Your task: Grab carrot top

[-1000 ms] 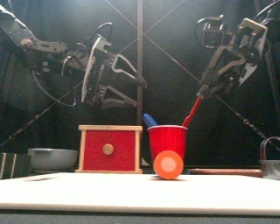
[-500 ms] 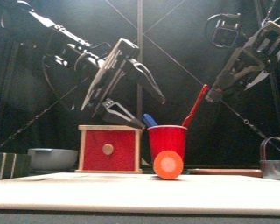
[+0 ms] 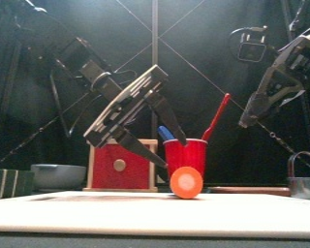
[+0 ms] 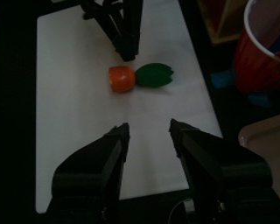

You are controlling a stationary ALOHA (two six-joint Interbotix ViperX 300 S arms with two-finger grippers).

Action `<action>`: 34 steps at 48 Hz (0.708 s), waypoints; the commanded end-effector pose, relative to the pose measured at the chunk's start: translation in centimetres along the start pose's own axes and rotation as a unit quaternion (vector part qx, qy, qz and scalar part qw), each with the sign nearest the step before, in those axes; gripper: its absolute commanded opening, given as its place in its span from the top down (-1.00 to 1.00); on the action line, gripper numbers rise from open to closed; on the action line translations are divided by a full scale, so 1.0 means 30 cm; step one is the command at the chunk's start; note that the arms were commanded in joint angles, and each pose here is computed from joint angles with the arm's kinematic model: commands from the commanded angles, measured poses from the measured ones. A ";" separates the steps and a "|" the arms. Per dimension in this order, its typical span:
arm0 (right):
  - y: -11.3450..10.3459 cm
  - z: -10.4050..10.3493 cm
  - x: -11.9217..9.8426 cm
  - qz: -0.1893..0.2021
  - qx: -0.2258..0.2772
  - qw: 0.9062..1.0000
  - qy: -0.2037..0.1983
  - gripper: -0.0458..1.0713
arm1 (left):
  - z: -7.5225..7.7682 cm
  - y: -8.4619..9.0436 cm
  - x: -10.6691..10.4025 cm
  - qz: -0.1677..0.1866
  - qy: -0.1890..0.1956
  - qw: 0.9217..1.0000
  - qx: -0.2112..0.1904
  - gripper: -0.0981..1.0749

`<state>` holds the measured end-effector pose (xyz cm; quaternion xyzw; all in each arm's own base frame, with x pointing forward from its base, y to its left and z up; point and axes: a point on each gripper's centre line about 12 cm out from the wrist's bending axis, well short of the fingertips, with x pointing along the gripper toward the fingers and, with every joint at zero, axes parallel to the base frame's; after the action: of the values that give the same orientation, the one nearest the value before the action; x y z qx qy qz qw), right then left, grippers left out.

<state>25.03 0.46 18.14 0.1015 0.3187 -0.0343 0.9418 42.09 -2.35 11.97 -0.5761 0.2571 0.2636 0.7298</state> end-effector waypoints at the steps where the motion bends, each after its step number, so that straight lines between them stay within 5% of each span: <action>1: 0.002 0.013 -0.008 0.001 0.000 1.000 -0.008 -0.50 | 0.007 -0.020 -0.013 -0.009 -0.004 1.000 0.002 -0.56; 20: -0.001 -0.002 -0.010 0.001 -0.001 1.000 -0.004 -0.50 | -0.028 -0.027 0.035 -0.005 0.007 1.000 0.010 -0.85; 34: -0.003 -0.006 -0.010 0.000 -0.003 1.000 -0.003 -0.50 | -0.059 -0.027 0.074 -0.001 0.014 1.000 0.015 -0.86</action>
<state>24.53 0.42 17.62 0.0994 0.3265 -0.0355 0.9393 43.17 -3.47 9.80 -0.5683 0.2780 0.2651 0.7277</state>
